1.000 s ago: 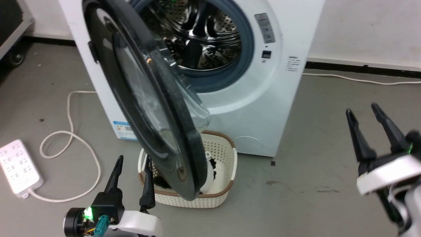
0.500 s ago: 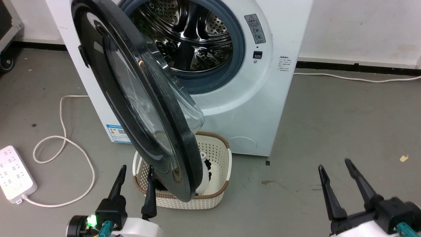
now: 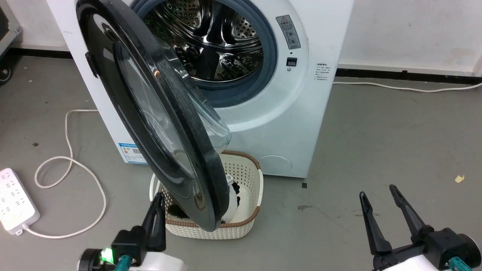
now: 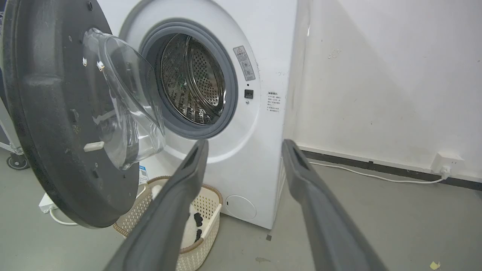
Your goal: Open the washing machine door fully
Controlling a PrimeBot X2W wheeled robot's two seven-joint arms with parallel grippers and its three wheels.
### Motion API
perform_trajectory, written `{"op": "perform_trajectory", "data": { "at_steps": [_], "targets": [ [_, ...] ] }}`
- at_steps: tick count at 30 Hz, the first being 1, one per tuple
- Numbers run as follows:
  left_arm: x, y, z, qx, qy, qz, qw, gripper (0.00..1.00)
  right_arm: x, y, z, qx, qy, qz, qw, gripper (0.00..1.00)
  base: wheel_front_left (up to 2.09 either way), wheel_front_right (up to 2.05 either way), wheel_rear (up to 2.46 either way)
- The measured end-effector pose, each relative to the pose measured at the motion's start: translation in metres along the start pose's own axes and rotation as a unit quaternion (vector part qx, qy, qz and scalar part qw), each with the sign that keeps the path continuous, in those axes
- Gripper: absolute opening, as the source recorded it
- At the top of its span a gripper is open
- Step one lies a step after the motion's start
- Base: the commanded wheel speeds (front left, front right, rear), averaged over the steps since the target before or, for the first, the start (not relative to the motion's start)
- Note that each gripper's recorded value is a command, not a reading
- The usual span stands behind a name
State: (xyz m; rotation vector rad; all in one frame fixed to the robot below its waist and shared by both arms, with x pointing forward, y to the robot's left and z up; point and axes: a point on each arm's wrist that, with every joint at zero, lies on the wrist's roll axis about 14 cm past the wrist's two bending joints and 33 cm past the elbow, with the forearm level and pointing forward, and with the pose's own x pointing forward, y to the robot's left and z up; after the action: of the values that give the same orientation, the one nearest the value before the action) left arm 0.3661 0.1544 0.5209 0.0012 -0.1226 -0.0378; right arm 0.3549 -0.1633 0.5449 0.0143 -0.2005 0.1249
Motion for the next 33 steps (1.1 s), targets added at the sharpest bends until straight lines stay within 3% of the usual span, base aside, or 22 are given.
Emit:
{"op": "perform_trajectory", "data": {
  "at_steps": [8,11,15,16,19,24,26,33],
  "targets": [
    [0.007,0.022,0.059,-0.011,-0.093,0.045,0.995,0.00,-0.002,-0.001,0.004,0.005,-0.007,-0.004,1.000,1.00,0.00,0.00,0.00],
    [0.007,0.022,0.113,-0.014,-0.176,0.047,0.983,0.00,-0.003,-0.002,0.006,0.005,-0.010,-0.005,1.000,1.00,0.00,0.00,0.00],
    [0.006,0.010,0.158,0.001,-0.246,0.025,0.969,0.00,-0.003,-0.002,0.008,0.005,-0.012,-0.005,1.000,1.00,0.00,0.00,0.00],
    [0.005,-0.007,0.180,0.004,-0.280,-0.002,0.960,0.00,-0.003,-0.002,0.008,0.004,-0.012,-0.006,1.000,1.00,0.00,0.00,0.00],
    [0.005,-0.033,0.194,-0.007,-0.302,-0.040,0.952,0.00,-0.004,-0.004,0.007,0.004,-0.011,-0.008,1.000,1.00,0.00,0.00,0.00],
    [0.012,-0.064,0.179,-0.023,-0.271,-0.088,0.958,0.00,-0.005,-0.002,0.006,0.006,-0.008,-0.007,1.000,1.00,0.00,0.00,0.00],
    [0.022,-0.099,0.125,-0.036,-0.171,-0.139,0.975,0.00,-0.008,-0.007,0.004,0.008,-0.005,-0.015,1.000,1.00,0.00,0.00,0.00],
    [0.023,-0.130,0.051,-0.047,-0.044,-0.181,0.981,0.00,-0.010,-0.013,-0.001,0.007,0.004,-0.025,1.000,1.00,0.00,0.00,0.00]
  ]
}}
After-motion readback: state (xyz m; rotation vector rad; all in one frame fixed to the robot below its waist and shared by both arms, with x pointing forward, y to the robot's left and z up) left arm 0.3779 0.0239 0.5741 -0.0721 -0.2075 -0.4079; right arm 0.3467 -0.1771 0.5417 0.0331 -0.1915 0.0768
